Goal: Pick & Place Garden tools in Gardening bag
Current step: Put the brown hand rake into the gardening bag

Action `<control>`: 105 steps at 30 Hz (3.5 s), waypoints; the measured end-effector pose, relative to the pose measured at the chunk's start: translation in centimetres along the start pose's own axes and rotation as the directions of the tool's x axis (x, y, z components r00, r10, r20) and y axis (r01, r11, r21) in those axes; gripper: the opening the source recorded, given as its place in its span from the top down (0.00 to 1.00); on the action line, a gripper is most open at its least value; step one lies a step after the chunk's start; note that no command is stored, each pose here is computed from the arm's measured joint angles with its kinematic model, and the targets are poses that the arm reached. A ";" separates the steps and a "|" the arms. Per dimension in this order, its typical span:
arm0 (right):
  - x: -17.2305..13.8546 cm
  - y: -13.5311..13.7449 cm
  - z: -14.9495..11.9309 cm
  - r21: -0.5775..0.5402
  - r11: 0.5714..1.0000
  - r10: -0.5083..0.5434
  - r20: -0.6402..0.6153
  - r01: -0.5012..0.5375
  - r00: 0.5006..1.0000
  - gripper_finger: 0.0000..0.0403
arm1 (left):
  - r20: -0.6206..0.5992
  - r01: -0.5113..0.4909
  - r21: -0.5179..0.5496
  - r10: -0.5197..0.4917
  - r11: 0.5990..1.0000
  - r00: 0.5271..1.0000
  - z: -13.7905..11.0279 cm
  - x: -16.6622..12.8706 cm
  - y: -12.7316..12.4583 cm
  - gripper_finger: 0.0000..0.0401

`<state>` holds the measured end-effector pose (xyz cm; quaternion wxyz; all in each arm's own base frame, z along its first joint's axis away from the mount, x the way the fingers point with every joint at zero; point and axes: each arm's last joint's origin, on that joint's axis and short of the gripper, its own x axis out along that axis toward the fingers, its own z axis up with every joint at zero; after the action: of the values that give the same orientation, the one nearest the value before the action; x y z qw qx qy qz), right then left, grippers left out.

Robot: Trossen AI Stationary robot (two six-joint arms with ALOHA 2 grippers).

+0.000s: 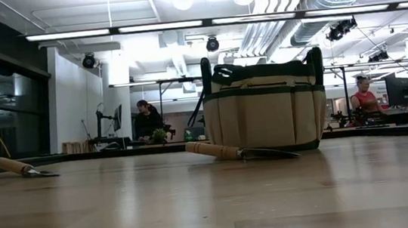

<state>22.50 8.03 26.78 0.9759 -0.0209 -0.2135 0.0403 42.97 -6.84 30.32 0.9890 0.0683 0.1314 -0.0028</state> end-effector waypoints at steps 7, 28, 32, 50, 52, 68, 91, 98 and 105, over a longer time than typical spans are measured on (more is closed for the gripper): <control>-1.7 0.2 2.5 -0.003 0.999 -0.052 -0.086 0.052 0.995 0.57 | -0.061 -0.014 -0.007 0.014 1.000 0.998 -0.6 0.0 0.0 1.00; 0.6 1.3 8.7 -0.147 0.989 -0.109 -0.563 0.031 0.819 0.59 | -0.100 -0.048 -0.014 0.047 0.999 0.994 -0.9 -0.1 0.1 1.00; 1.0 1.6 8.0 -0.171 0.984 -0.133 -0.578 0.041 0.805 0.59 | -0.101 -0.048 -0.015 0.046 0.999 0.994 -0.9 -0.1 0.1 1.00; 2.3 0.2 7.2 -0.141 0.989 -0.117 -0.568 0.044 0.815 0.71 | -0.101 -0.048 -0.017 0.046 0.999 0.994 -1.0 -0.1 0.1 1.00; 2.3 0.2 7.2 -0.137 0.990 -0.106 -0.567 0.034 0.817 0.77 | -0.108 -0.047 -0.016 0.045 0.999 0.993 -1.0 -0.1 0.1 1.00; 2.2 0.2 7.2 -0.115 0.993 -0.098 -0.578 0.037 0.810 0.86 | -0.178 -0.039 0.003 0.039 0.999 0.983 -1.6 -0.2 0.0 0.90; 1.0 -0.5 3.8 -0.121 0.992 -0.109 -0.650 0.039 0.752 0.86 | -0.522 -0.100 0.085 0.130 0.991 0.843 -3.3 -4.0 0.8 0.80; 0.7 -0.6 3.4 -0.116 0.993 -0.093 -0.683 0.018 0.724 0.86 | -0.582 -0.133 0.117 0.176 0.984 0.794 -3.8 -4.6 1.0 0.80; 0.9 -1.9 3.0 -0.049 0.998 -0.015 -0.706 -0.028 0.708 0.86 | -0.657 -0.153 0.094 0.177 0.984 0.733 -4.3 -5.7 0.9 0.80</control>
<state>22.20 6.33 30.02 0.9823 -0.0625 0.1746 0.0268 36.35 -5.43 27.77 0.8730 0.0928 0.4668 0.1071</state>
